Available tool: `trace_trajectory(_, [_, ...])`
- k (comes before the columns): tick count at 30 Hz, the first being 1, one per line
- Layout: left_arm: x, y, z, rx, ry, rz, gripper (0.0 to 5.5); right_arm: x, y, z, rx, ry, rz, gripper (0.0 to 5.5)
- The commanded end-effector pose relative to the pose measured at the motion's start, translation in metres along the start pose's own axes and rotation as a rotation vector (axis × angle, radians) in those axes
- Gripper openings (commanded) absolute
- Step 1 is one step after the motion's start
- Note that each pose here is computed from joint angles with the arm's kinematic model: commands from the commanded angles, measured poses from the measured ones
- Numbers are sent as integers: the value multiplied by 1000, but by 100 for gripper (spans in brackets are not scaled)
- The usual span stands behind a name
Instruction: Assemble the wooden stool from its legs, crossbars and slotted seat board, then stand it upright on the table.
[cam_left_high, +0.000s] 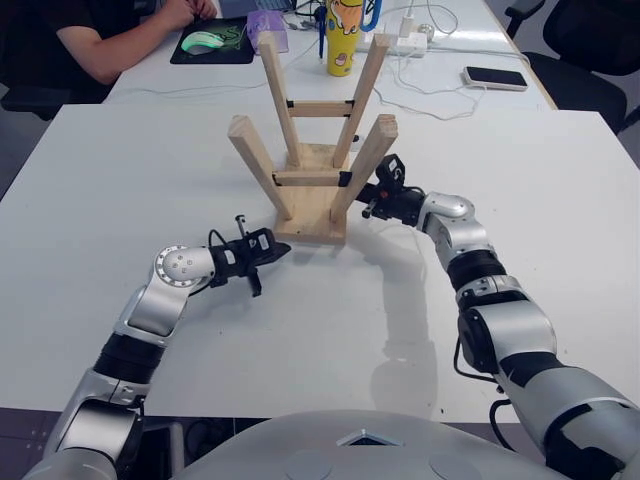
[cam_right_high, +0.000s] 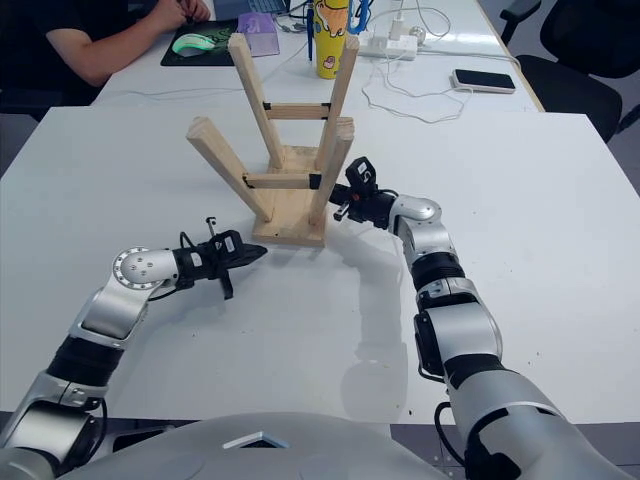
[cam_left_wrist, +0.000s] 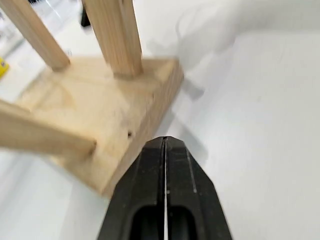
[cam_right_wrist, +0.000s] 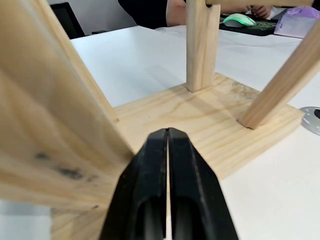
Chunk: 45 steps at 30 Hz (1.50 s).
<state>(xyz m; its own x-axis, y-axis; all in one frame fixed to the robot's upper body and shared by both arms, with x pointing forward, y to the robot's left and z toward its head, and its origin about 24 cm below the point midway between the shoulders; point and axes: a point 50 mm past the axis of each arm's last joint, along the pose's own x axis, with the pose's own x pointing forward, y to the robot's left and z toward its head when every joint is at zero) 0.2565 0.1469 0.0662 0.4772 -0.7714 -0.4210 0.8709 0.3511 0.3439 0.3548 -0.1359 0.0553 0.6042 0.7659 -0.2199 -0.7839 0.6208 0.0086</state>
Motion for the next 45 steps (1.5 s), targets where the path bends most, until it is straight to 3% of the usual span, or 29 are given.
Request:
trace_trajectory(1, [8,6,23,15,-162,97,0,-2,2,-15,3,45,-45,2])
trace_trajectory(12, [27,13,-2,-42,9,235,0,14,38,-25,1,65,178,2])
trace_trajectory(17, [31,8,-13,-52,59,247,0,8,27,-33,-38,137,68,2])
trace_trajectory(22, [41,10,-20,-209,42,332,0,2,24,-33,-18,123,60,2])
trace_trajectory(28, [49,-1,-51,-347,194,288,0,-13,12,-25,-16,81,43,2])
trace_trajectory(31, [47,-8,-63,-381,250,260,0,-35,-4,6,27,-75,0,2])
trace_trajectory(35, [42,-19,-75,-387,304,219,0,-77,-8,91,150,-385,75,2])
trace_trajectory(40, [34,-28,-86,-396,351,202,0,-109,26,203,216,-748,370,2])
trace_trajectory(45, [33,-29,-87,-397,364,200,0,-110,55,253,244,-922,522,2])
